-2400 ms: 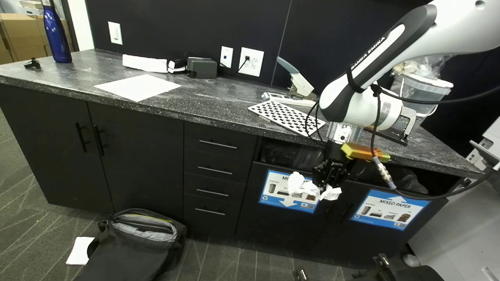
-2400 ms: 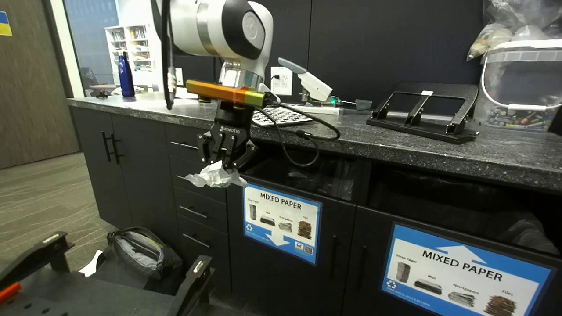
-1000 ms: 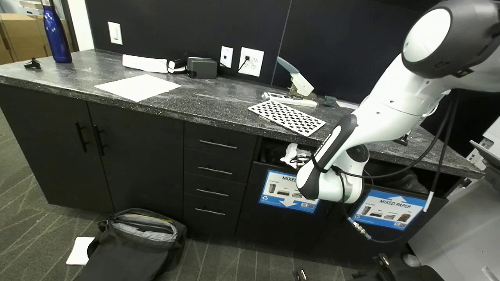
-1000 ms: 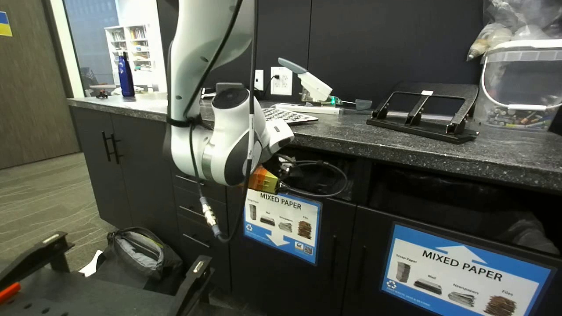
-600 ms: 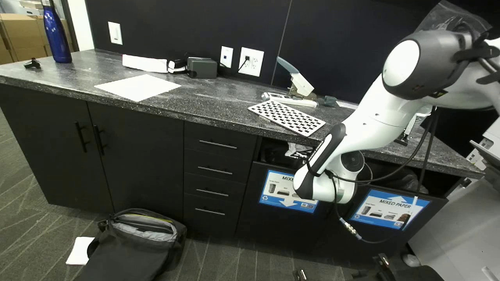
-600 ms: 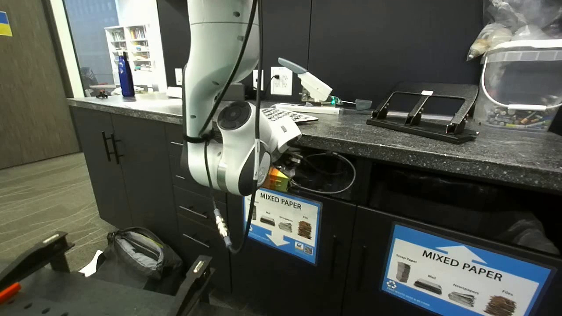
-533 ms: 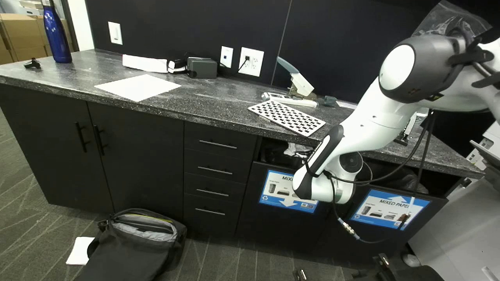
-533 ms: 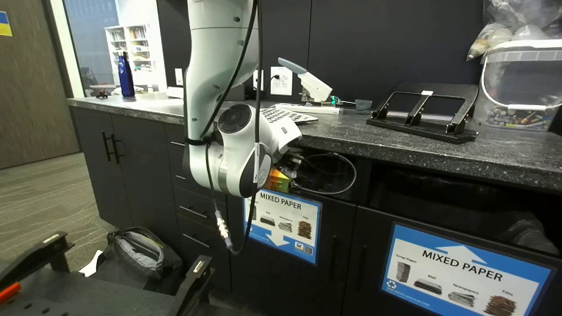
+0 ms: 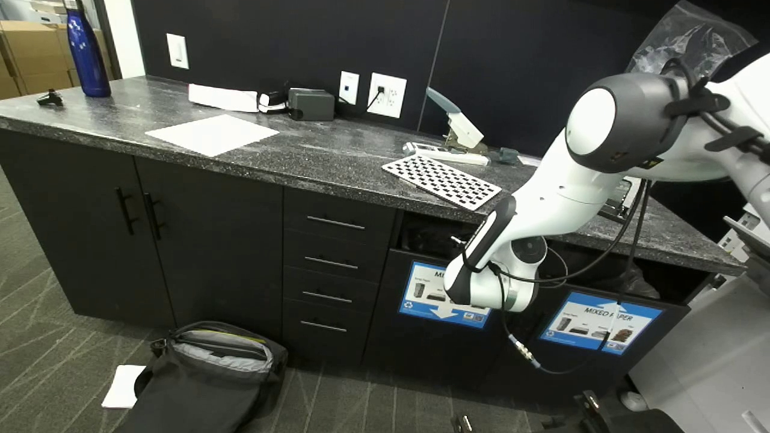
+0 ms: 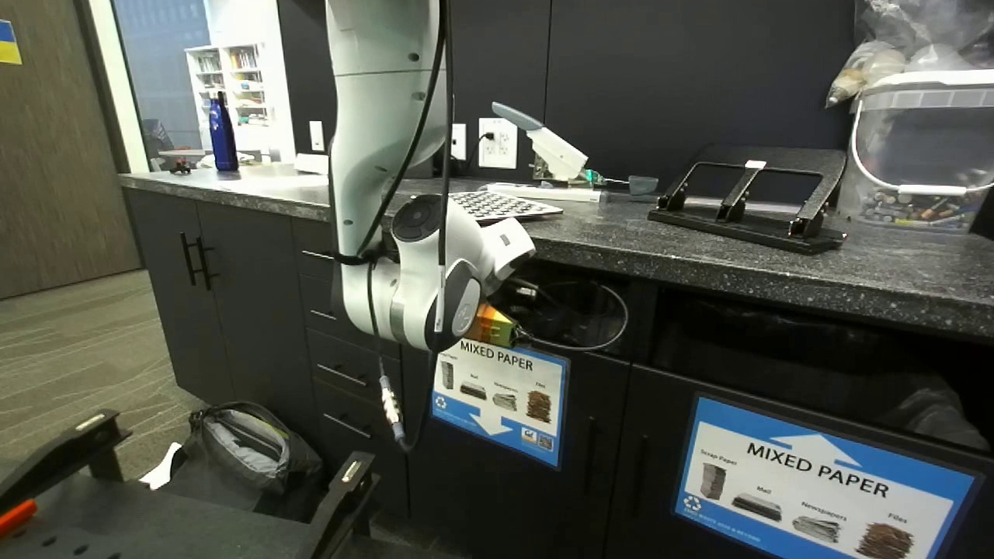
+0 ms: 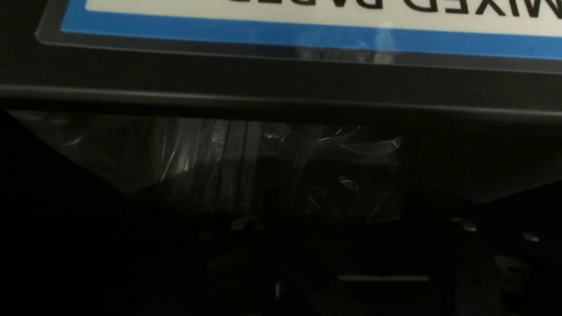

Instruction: Pick up all the papers from the counter and throw them in the bin

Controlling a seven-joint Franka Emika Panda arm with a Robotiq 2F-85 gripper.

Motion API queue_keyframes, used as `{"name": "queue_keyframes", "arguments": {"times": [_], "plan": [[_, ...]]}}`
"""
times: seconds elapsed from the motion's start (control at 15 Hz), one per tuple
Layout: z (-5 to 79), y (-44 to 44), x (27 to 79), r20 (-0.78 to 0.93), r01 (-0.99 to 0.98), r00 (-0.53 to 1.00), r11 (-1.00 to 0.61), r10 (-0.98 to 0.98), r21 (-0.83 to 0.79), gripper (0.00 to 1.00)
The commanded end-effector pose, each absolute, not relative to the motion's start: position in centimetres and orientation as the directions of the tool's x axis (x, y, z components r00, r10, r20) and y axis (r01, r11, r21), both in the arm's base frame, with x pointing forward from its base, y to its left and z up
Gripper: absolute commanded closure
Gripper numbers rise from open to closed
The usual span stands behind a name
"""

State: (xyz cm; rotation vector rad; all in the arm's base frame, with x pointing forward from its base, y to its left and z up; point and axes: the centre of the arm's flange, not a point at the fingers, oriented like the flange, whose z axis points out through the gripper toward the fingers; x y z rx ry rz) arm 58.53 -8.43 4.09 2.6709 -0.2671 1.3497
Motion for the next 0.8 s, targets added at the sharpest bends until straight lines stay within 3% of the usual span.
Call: {"name": "queue_keyframes", "arguments": {"times": [0.0,0.73], "plan": [[6.6,-8.1,58.0,0.682,-0.208,0.723,-0.976,-0.114,0.058,0.00],[20.2,-4.5,52.1,0.129,-0.019,0.992,-1.000,-0.018,0.007,0.00]]}}
